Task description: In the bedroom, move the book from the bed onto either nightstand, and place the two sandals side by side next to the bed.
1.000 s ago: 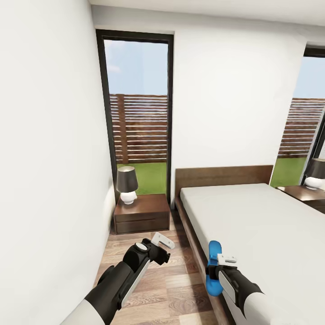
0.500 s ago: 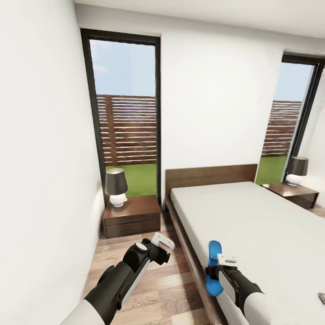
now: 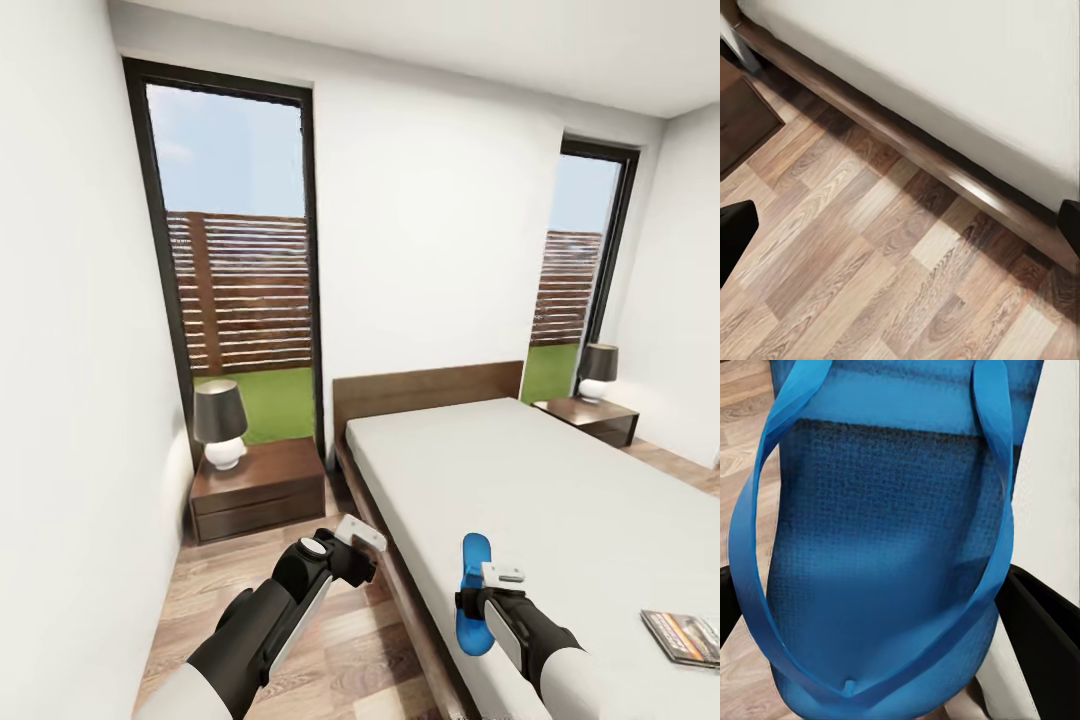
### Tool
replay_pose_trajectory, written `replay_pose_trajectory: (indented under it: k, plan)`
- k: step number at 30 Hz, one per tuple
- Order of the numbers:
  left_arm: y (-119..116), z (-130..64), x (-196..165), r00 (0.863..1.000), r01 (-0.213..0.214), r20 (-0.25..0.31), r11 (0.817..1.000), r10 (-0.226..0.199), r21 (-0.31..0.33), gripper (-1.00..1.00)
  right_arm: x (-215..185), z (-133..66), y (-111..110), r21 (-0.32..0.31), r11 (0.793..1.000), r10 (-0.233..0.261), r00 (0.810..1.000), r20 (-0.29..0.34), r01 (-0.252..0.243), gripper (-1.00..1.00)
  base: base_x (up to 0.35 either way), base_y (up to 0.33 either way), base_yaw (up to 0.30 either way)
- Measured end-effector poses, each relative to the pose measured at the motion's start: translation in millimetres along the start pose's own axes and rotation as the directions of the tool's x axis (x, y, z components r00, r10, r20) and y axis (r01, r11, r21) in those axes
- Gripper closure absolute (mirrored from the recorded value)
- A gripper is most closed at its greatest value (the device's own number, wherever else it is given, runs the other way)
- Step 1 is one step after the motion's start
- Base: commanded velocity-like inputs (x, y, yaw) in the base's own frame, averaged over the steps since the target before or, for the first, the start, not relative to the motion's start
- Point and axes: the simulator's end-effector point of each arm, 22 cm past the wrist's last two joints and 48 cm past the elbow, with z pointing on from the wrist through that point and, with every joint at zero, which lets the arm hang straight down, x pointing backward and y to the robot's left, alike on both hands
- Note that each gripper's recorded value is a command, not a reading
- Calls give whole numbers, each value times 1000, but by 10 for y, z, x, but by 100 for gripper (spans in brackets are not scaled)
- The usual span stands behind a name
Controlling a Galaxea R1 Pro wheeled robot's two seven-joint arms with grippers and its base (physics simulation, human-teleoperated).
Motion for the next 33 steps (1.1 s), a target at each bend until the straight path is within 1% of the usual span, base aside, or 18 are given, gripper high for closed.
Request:
replay_pose_trajectory:
  k: [33]
  plan:
    - [23, -98, -107, 1000, -9, 23, 1000, 9, -14, -100, -126, -90, 4, -3, 1000, 3, 1000, 28, -3, 100, 0, 0, -255]
